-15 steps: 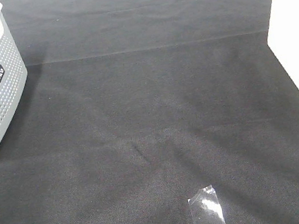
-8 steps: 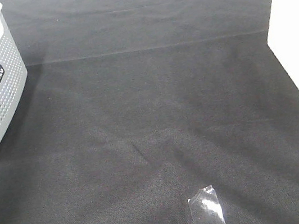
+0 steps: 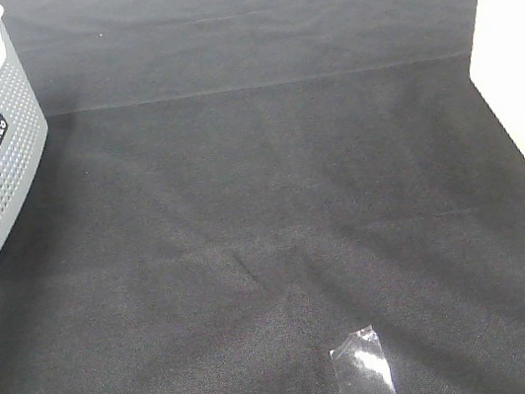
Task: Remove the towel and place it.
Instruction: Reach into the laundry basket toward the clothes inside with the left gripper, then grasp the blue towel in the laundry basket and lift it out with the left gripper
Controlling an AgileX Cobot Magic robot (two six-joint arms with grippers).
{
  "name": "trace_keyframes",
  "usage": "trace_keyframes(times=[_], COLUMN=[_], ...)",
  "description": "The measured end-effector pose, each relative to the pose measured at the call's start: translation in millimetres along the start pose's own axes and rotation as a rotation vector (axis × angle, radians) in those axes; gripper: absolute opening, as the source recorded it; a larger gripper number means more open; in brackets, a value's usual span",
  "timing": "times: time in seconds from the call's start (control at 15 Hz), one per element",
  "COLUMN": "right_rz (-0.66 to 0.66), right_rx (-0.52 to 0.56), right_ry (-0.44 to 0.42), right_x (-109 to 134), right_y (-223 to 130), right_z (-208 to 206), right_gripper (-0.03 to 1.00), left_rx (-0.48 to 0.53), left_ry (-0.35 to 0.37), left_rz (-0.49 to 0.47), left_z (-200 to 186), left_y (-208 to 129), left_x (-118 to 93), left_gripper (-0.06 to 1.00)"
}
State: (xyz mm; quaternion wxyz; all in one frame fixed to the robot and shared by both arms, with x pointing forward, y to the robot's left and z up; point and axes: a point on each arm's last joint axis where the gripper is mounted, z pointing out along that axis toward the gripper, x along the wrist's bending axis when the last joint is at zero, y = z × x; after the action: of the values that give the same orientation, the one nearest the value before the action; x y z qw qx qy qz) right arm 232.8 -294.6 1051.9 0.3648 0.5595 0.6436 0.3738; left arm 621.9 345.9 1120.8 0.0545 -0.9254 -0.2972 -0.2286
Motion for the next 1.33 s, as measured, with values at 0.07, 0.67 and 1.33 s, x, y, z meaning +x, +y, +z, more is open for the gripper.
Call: trace_keyframes(times=[0.07,0.67,1.33], right_rz=[0.0,0.0,0.0], right_rx=[0.0,0.0,0.0], right_ry=[0.0,0.0,0.0], right_x=[0.0,0.0,0.0], right_y=[0.0,0.0,0.0], right_z=[0.0,0.0,0.0], right_gripper=[0.64,0.64,0.64], left_rx=[0.027,0.004,0.027], left_ry=[-0.021,0.01,-0.082], left_rz=[-0.002,0.056,0.078], left_z=[13.9,109.0,176.4], left_y=[-5.1,-6.9,0.7], left_x=[3.7,23.9,9.6], left_gripper=[0.99,0.99,0.83])
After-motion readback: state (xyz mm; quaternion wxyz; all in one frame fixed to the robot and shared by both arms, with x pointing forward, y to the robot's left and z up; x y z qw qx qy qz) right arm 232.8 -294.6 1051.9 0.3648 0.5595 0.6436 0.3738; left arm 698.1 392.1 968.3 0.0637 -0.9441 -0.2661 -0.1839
